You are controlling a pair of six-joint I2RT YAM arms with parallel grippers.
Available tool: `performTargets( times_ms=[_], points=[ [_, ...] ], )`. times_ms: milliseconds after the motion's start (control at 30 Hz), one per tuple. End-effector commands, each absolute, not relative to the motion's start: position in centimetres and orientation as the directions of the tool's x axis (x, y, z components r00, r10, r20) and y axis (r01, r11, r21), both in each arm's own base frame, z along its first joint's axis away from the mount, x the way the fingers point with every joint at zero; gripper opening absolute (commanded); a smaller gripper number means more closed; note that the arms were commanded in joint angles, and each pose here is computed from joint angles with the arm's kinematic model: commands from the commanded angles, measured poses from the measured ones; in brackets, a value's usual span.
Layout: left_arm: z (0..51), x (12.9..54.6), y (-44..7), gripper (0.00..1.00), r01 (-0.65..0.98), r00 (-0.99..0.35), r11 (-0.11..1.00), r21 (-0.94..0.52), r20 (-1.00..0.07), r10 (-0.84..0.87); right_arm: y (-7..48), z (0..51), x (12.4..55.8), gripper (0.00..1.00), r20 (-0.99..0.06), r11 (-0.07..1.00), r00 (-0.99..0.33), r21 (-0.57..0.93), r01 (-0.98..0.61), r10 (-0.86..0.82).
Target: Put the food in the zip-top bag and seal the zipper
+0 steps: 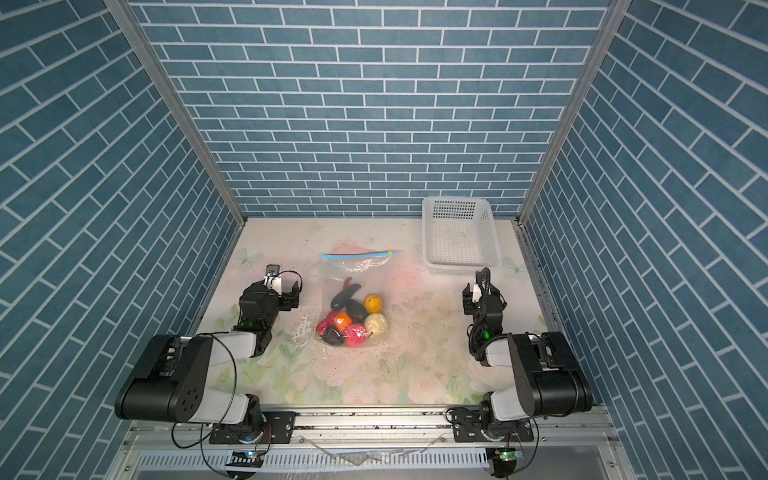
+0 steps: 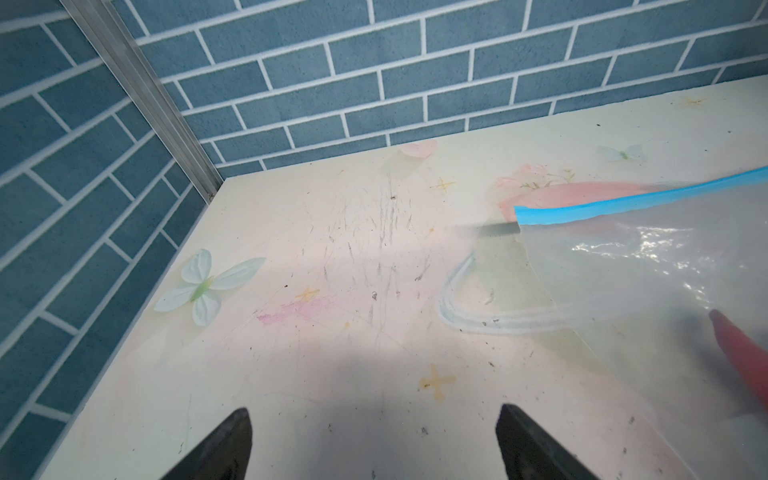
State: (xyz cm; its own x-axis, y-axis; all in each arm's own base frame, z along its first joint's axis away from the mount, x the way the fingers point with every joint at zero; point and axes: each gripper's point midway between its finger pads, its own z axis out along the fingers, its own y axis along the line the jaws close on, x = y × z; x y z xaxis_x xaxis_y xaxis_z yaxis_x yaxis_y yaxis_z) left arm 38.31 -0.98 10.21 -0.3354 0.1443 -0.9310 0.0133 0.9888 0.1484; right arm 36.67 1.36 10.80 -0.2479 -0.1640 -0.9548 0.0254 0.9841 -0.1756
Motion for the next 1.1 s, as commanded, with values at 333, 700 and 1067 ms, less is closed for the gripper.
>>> performTargets(
  times_ms=[333, 700, 1067],
  points=[
    [9.6, 39.2, -0.4, 0.94, -0.018, -0.33, 0.989, 0.143, -0.935, 0.13, -1.3, 10.9, 37.3, 0.64, -0.966, 0.985, -0.248, -0.111, 0.129, -0.077],
    [9.4, 39.4, 0.0, 0.99, -0.035, -0.35, 0.991, 0.13, -0.93, 0.11, -2.4, 9.8, 38.1, 0.64, -0.959, 0.979, -0.279, -0.098, 0.179, -0.045],
    [9.2, 39.6, 0.2, 0.99, -0.023, -0.364, 0.995, 0.102, -0.927, 0.087, -2.2, 8.8, 39.4, 0.79, -0.93, 0.994, -0.366, -0.039, 0.103, 0.002]
  ],
)
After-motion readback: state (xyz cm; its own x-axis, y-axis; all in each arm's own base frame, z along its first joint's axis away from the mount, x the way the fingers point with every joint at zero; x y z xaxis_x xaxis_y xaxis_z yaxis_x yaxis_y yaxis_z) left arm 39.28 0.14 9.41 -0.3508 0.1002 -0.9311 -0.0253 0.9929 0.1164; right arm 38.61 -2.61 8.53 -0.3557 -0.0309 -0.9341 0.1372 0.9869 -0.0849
